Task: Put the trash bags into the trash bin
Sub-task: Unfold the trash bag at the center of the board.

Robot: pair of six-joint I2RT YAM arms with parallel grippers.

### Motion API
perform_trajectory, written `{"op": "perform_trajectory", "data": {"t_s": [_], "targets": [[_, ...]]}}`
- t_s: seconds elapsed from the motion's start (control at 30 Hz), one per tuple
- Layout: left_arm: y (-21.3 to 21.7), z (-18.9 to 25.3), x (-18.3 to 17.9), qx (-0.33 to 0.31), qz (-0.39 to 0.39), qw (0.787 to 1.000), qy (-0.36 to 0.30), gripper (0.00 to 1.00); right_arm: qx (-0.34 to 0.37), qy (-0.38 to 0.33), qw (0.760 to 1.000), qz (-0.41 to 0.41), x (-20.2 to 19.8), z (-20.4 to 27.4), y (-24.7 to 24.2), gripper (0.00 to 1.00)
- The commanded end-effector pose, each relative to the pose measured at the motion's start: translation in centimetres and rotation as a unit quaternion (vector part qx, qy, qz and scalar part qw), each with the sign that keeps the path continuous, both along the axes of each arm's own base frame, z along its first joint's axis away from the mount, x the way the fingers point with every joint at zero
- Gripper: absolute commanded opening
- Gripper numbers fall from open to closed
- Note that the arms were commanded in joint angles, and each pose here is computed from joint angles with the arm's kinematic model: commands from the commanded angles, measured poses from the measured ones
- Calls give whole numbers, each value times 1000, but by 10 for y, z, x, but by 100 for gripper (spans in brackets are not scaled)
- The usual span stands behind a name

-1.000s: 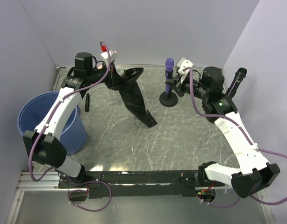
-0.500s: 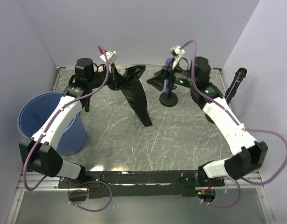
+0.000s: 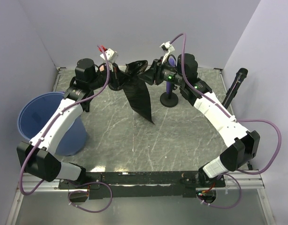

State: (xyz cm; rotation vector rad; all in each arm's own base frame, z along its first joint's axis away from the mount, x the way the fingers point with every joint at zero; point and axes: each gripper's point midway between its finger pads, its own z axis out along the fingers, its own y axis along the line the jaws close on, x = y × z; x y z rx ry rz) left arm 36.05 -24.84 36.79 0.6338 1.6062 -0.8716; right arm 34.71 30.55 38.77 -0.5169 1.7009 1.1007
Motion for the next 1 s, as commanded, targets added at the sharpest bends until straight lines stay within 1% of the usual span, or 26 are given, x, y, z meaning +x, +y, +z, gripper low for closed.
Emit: {"op": "perform_trajectory", "data": {"t_s": [0.0, 0.03, 0.07, 0.17, 0.23, 0.27, 0.37, 0.4, 0.43, 0.5, 0.57, 0.6, 0.73, 0.87, 0.97], "targets": [[0, 21, -8, -15, -5, 999, -32, 1, 14, -5, 999, -39, 15, 9, -3, 45], [0, 19, -8, -14, -5, 999, -29, 1, 16, -4, 999, -40, 16, 8, -5, 48], [1, 18, -8, -14, -4, 999, -29, 1, 20, -6, 999, -34, 14, 9, -4, 53], [0, 13, -10, -15, -7, 1000, -23, 1, 37, -15, 999, 13, 1, 17, 2, 64], [-1, 12, -12, -17, -14, 1000, -21, 1, 43, -26, 998, 31, -4, 21, 8, 66], [-2, 12, -13, -19, -18, 999, -21, 1, 39, -28, 998, 32, -3, 19, 9, 65], [-2, 14, -14, -22, -18, 999, -22, 1, 27, -27, 999, 26, 3, 9, 11, 50], [-2, 14, -14, -22, -17, 999, -23, 1, 22, -30, 999, 25, 4, 7, 10, 41], [-1, 14, -13, -21, -13, 999, -22, 1, 16, -36, 999, 24, 6, 5, 10, 34], [1, 14, -14, -20, -9, 999, -25, 1, 11, -36, 999, 17, 9, 0, 7, 22], [2, 12, -15, -20, -9, 999, -23, 1, 2, -42, 999, 21, 8, -5, 4, 0], [2, 11, -14, -19, -6, 1000, -23, 1, -10, -34, 999, 19, 7, -14, 1, 0], [15, 4, -9, -3, 25, 999, -21, 1, -31, -44, 998, -19, 11, -21, -25, 0], [41, -3, 2, 16, 83, 996, -20, 1, -60, -65, 995, -56, 11, -26, -61, 0], [59, -12, 9, 27, 120, 992, -11, 1, -73, -67, 991, -95, 12, -32, -90, 0]]}}
